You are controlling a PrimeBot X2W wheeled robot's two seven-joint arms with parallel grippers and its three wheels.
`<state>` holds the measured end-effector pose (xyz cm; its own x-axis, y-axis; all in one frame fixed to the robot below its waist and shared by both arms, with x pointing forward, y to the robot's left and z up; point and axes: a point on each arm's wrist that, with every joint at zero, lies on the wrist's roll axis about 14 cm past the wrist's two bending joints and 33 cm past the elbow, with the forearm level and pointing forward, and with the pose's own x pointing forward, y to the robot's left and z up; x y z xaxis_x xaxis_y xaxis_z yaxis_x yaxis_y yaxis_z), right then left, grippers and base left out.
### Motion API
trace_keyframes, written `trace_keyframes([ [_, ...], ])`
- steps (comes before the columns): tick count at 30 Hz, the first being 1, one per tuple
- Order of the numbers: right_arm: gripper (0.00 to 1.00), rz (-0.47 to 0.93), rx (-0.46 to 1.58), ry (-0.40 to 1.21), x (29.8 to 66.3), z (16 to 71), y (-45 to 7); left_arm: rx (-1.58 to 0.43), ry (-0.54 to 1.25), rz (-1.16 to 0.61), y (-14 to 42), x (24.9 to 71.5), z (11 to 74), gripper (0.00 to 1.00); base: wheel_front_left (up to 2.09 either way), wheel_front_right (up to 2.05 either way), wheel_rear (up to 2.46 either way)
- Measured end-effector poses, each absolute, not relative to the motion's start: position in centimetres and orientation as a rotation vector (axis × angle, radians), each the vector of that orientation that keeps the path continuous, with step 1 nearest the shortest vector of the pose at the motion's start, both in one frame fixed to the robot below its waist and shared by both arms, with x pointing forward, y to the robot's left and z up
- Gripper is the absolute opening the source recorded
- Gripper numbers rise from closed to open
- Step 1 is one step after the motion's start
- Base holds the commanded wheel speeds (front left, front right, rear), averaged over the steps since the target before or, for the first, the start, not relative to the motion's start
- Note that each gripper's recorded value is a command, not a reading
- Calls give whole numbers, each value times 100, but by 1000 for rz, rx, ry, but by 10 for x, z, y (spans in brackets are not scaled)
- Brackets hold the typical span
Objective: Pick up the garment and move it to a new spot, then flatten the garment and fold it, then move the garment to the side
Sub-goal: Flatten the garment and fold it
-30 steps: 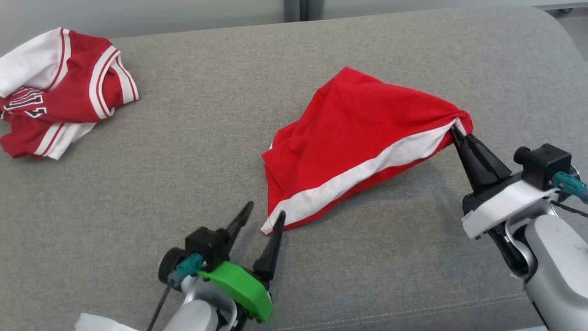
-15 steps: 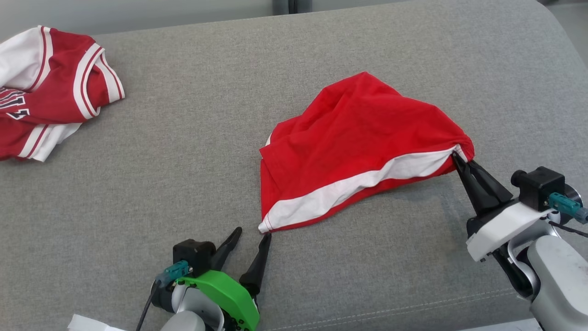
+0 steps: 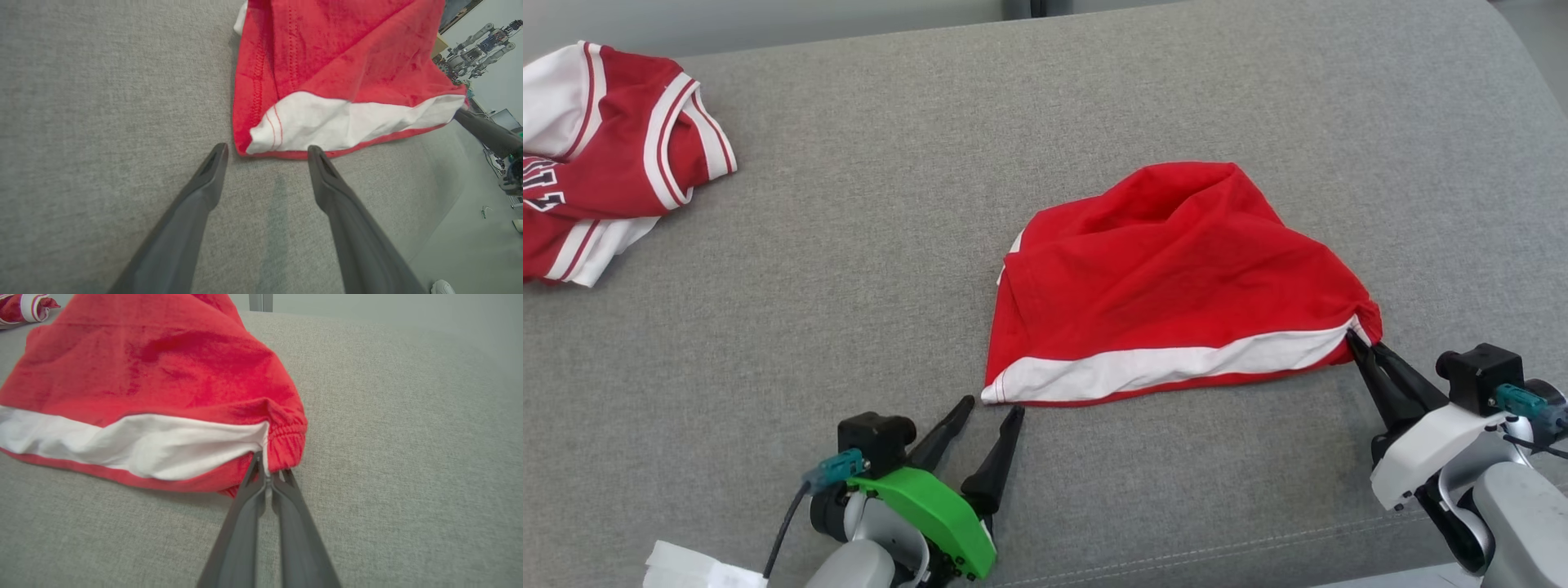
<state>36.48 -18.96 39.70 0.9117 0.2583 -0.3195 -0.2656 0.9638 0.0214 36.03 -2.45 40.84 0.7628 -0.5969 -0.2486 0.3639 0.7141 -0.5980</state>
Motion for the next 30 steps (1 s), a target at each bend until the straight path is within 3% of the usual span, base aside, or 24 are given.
trace_keyframes([
  [14, 0, 272, -6, 355, 358, 388, -184, -550, 491, -578, -31, 369, 406, 100, 0, 0, 0],
  [17, 0, 268, 2, 354, 357, 388, -182, -553, 516, -611, -41, 362, 405, 60, 0, 0, 0],
  [19, 0, 265, 2, 354, 357, 388, -183, -561, 517, -619, -43, 362, 407, 46, 0, 0, 0],
  [21, 0, 261, 2, 355, 357, 388, -185, -566, 512, -625, -45, 363, 409, 42, 0, 0, 0],
  [26, 0, 257, 4, 357, 356, 388, -185, -583, 468, -654, -52, 369, 425, 45, 0, 0, 0],
  [30, 0, 258, 6, 354, 356, 388, -184, -573, 485, -678, -58, 363, 424, 31, 0, 0, 0],
])
